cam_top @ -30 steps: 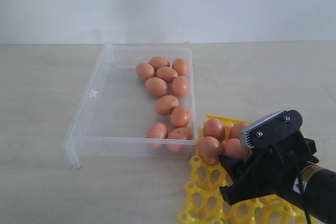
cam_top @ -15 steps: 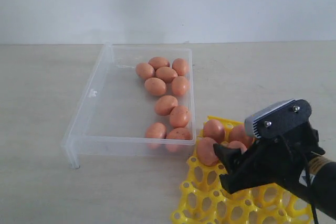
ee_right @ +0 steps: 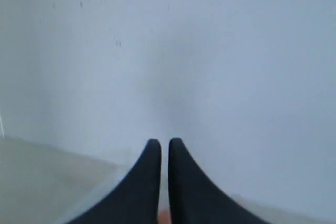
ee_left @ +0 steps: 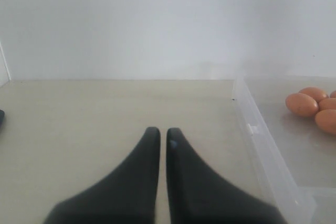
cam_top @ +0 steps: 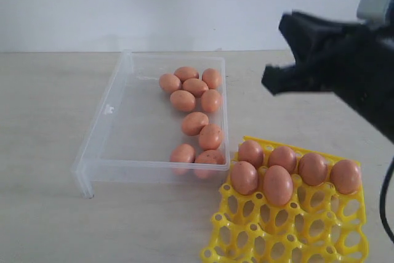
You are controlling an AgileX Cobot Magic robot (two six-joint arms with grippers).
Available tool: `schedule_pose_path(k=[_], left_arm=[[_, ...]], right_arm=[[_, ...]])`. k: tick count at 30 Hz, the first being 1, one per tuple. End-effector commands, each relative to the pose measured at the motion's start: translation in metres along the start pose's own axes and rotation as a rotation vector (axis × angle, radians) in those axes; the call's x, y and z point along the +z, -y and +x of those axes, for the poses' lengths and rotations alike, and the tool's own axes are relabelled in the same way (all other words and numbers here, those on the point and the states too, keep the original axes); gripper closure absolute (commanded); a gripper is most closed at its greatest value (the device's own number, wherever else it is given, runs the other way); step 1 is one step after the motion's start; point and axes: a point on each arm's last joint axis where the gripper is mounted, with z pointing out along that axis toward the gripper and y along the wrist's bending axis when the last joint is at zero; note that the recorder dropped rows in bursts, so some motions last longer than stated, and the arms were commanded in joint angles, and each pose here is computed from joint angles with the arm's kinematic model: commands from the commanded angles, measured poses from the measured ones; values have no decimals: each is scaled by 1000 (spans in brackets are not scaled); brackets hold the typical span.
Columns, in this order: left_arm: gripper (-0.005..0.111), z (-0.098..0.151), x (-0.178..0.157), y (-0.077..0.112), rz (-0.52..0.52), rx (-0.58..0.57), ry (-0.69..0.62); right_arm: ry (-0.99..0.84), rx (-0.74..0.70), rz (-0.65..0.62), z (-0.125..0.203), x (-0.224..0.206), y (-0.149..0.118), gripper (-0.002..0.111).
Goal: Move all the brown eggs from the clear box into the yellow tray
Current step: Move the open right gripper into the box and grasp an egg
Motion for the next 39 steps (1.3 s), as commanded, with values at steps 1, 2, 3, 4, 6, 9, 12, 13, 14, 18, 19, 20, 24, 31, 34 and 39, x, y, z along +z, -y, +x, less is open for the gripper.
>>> schedule_pose_path(k=[1, 2, 3, 4, 6, 9, 12, 13, 14, 18, 19, 20, 24, 31, 34, 39], left_arm=[[103, 1, 0, 0, -1, 2, 4], [103, 1, 0, 0, -1, 2, 4], [103, 1, 0, 0, -1, 2, 4], [103, 1, 0, 0, -1, 2, 4], [103, 1, 0, 0, -1, 2, 4], [103, 1, 0, 0, -1, 2, 4], [103, 1, 0, 0, -1, 2, 4], [103, 1, 0, 0, -1, 2, 4], [103, 1, 0, 0, -1, 2, 4], [103, 1, 0, 0, -1, 2, 4], [103, 1, 0, 0, -1, 2, 4], [103, 1, 0, 0, -1, 2, 4], [103, 1, 0, 0, -1, 2, 4], [103, 1, 0, 0, -1, 2, 4], [103, 1, 0, 0, -1, 2, 4], [103, 1, 0, 0, -1, 2, 4]], right_arm=[[156, -43, 4, -50, 28, -5, 108], [171, -50, 3, -58, 36, -7, 108], [176, -55, 1, -62, 43, -9, 108], [170, -67, -8, -67, 54, -12, 108], [131, -82, -32, -68, 72, -18, 108], [-107, -147, -139, -60, 109, -34, 108], [-446, -182, -237, -43, 138, -50, 108], [-583, -190, -267, -34, 147, -54, 108], [-668, -195, -287, -28, 152, -57, 108], [-1036, -220, -355, 4, 164, -64, 108], [-1127, -228, -371, 14, 165, -65, 108], [-1221, -255, -399, 23, 165, -65, 108], [-1518, -417, -596, 57, 162, -65, 108], [-1444, -657, -860, 76, 167, -67, 95], [-1306, -764, -904, 75, 177, -68, 69], [-1006, -921, -830, 83, 206, -71, 45]])
